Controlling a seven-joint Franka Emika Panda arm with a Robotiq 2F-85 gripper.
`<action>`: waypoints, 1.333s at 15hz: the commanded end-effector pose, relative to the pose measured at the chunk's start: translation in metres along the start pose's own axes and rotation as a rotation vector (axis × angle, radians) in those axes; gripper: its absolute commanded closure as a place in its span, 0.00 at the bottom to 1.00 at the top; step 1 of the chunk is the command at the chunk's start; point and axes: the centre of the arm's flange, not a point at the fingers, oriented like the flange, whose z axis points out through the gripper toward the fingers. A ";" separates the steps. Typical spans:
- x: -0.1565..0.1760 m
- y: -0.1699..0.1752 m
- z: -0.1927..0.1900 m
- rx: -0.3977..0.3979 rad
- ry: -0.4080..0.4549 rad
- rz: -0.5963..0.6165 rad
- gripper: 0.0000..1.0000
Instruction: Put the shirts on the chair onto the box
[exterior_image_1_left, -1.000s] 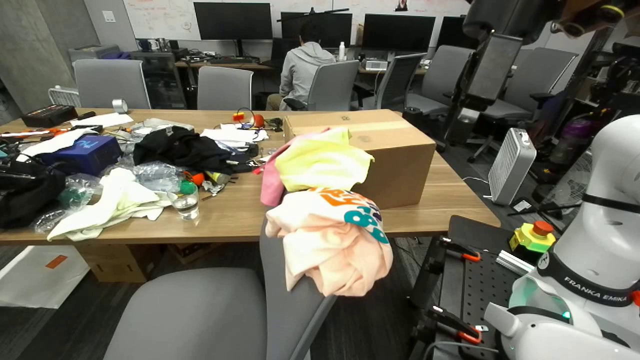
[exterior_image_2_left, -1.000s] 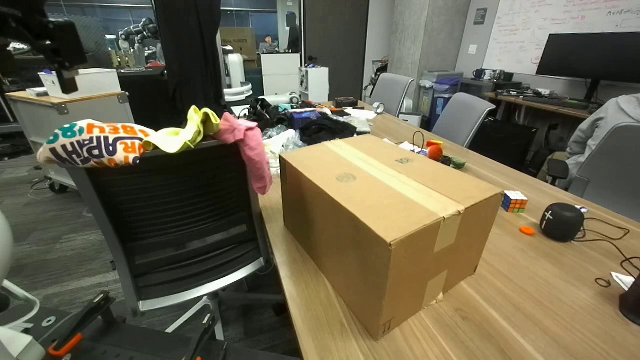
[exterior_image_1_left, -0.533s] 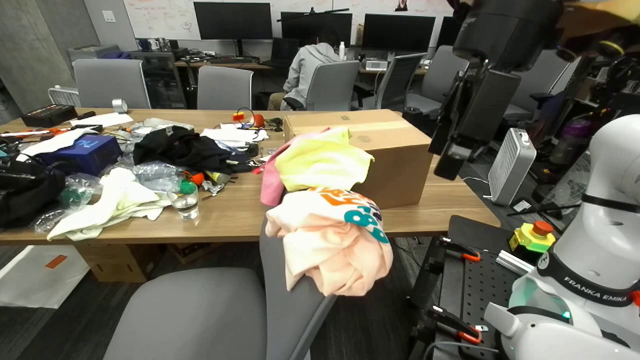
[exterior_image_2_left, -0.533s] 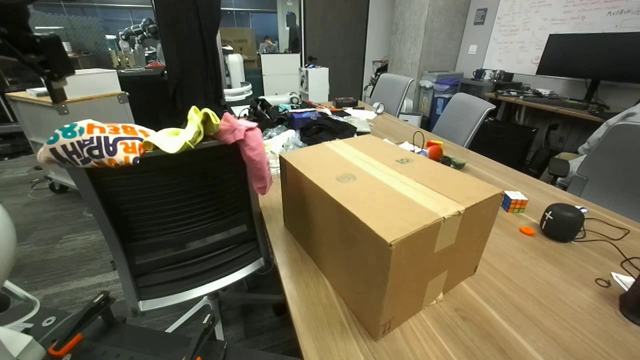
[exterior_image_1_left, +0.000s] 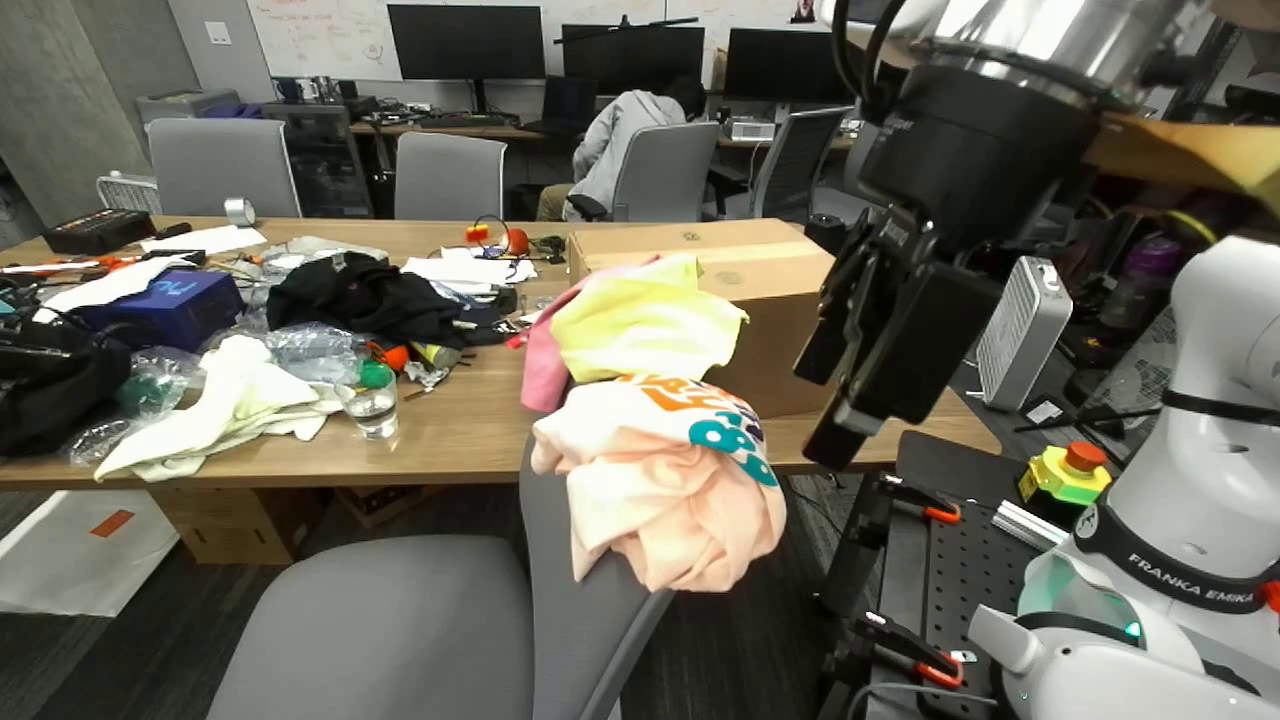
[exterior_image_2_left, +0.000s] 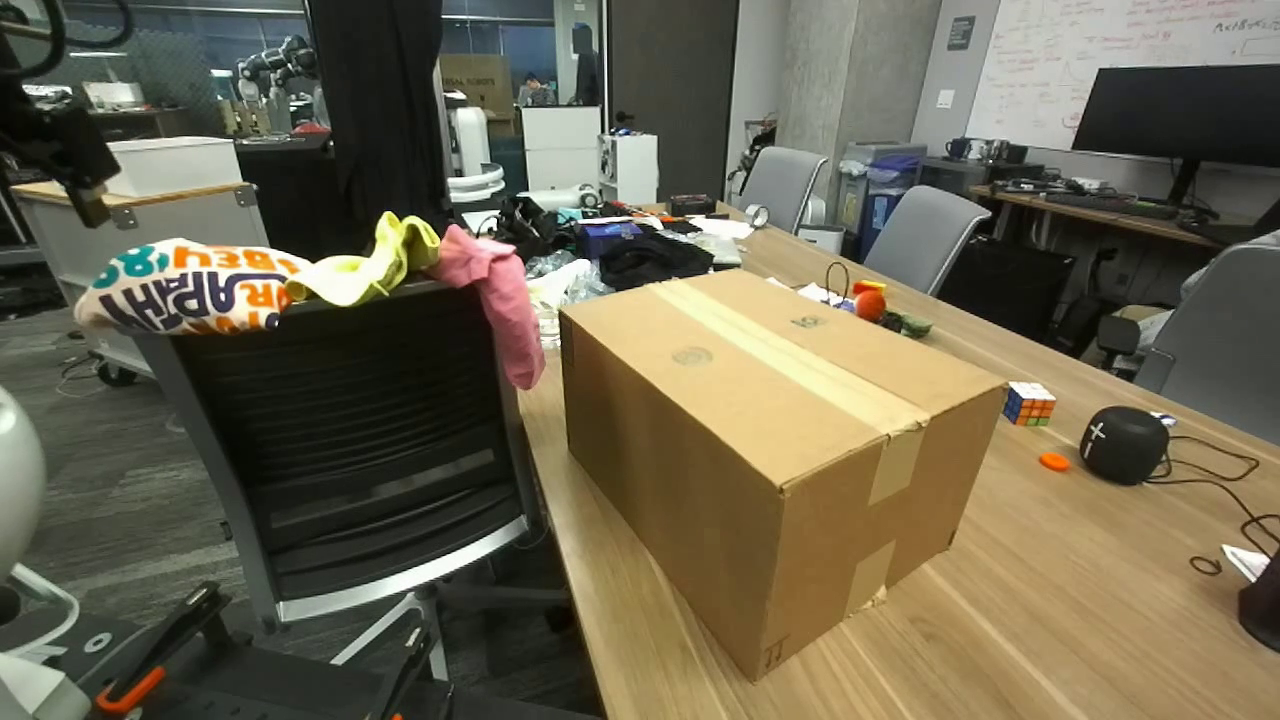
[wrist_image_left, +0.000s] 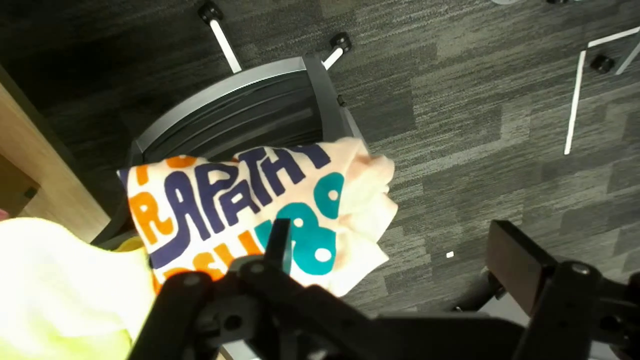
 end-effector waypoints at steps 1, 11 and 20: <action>0.003 -0.024 0.021 0.012 0.030 0.000 0.00; 0.000 -0.047 0.066 -0.085 0.075 -0.095 0.00; 0.007 -0.038 0.084 -0.233 0.158 -0.176 0.00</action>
